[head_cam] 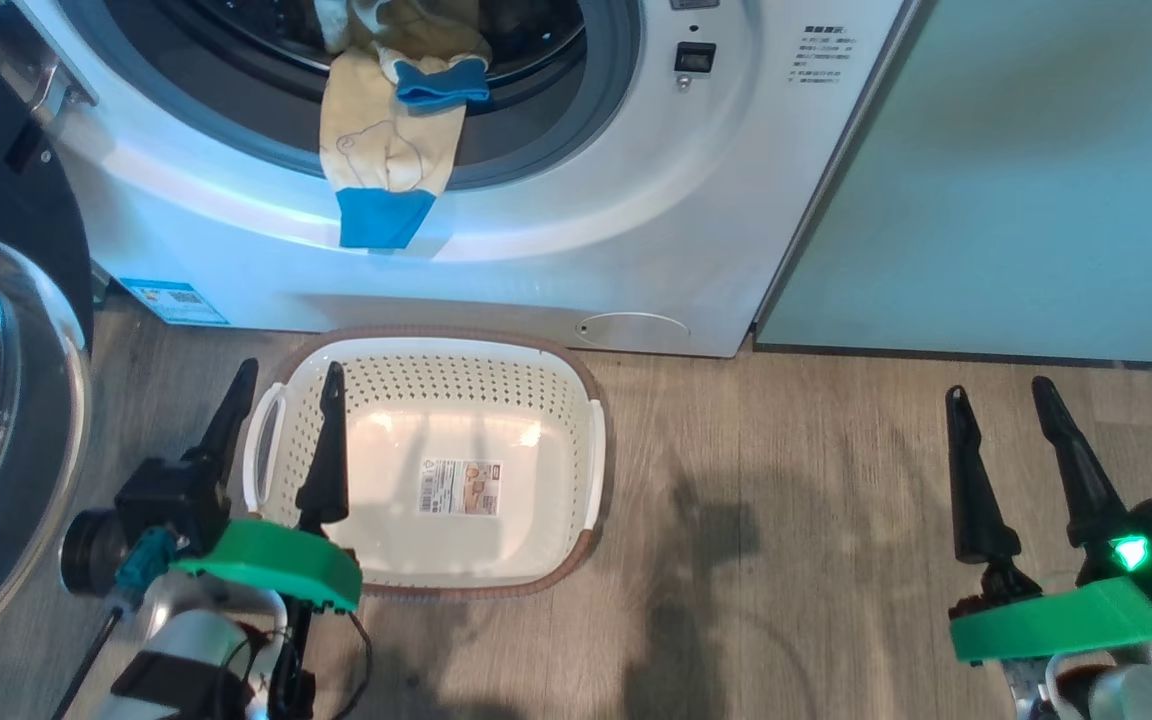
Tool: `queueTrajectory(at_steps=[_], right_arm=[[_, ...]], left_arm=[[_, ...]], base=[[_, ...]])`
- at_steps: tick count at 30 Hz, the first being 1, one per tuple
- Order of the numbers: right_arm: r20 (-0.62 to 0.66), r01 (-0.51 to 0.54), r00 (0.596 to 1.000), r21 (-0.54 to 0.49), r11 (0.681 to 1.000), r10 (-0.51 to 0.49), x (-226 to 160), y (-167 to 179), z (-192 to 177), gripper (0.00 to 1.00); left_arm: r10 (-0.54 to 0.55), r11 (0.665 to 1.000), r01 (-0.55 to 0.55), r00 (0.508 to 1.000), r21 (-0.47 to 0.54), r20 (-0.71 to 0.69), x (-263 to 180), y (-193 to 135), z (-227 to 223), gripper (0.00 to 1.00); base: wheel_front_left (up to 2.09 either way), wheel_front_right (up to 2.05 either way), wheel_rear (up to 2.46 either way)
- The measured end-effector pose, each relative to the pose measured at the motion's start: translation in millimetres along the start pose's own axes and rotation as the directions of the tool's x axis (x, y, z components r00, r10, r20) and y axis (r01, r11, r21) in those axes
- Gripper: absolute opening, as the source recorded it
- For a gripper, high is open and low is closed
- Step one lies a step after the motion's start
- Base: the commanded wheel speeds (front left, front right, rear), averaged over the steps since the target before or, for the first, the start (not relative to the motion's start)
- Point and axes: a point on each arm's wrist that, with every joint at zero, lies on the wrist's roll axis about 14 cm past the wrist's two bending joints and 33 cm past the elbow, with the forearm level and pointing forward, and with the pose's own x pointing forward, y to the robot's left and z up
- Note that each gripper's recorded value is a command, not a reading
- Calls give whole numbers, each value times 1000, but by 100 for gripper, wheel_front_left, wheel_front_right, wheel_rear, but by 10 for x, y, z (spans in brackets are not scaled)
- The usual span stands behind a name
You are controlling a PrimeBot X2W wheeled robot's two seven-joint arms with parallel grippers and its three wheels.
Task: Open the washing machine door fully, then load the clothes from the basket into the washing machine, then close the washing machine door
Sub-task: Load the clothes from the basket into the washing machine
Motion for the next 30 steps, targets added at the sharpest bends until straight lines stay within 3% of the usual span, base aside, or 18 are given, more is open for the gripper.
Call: queueTrajectory(at_steps=[21,30], right_arm=[[-30,13,999,4,1000,-13,-6,-42,-102,100],[-69,34,997,19,999,-33,71,-123,-268,100]], left_arm=[[-20,1000,20,999,-7,-46,80,-23,-201,100],[-55,998,53,993,-22,-105,396,-61,-440,100]], base=[[0,0,0],[0,0,0]])
